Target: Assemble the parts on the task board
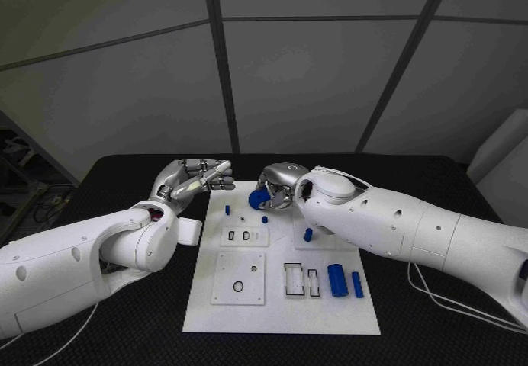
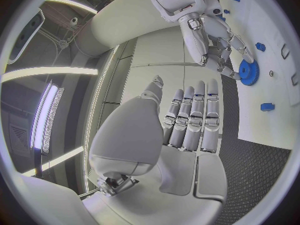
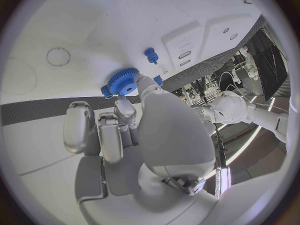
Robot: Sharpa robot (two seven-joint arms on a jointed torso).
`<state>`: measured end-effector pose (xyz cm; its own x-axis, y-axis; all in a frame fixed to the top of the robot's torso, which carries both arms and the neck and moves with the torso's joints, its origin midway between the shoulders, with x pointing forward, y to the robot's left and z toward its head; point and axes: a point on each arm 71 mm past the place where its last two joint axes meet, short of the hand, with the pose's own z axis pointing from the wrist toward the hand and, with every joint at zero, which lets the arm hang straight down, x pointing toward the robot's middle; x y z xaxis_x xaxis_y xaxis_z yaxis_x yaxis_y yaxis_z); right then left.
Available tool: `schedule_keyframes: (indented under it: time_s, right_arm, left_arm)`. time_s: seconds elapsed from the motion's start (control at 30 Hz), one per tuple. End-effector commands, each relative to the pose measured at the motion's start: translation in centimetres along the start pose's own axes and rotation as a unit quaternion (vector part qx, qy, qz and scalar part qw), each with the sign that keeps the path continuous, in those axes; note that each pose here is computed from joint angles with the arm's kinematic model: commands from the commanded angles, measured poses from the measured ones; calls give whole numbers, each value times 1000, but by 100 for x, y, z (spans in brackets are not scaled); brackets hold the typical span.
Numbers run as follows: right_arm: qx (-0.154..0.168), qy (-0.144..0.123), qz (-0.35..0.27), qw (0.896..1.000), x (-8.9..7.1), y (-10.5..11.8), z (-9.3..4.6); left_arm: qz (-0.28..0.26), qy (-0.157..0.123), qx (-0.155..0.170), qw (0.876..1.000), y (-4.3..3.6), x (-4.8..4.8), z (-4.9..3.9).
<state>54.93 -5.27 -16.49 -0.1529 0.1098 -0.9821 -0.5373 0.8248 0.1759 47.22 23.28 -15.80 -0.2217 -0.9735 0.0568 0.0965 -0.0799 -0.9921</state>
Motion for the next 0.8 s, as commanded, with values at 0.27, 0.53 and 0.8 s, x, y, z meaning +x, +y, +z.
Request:
schedule_keyframes:
  time_s: [0.27,0.53,0.8]
  right_arm:
    - [5,8,9,1000,14,-20,-7]
    - [15,15,19,1000,21,-76,-18]
    - [21,13,22,999,12,-129,-56]
  left_arm:
    - [1,6,3,1000,-14,11,5]
    - [1,5,2,1000,-12,4,5]
    - [1,5,1,1000,-11,-2,3]
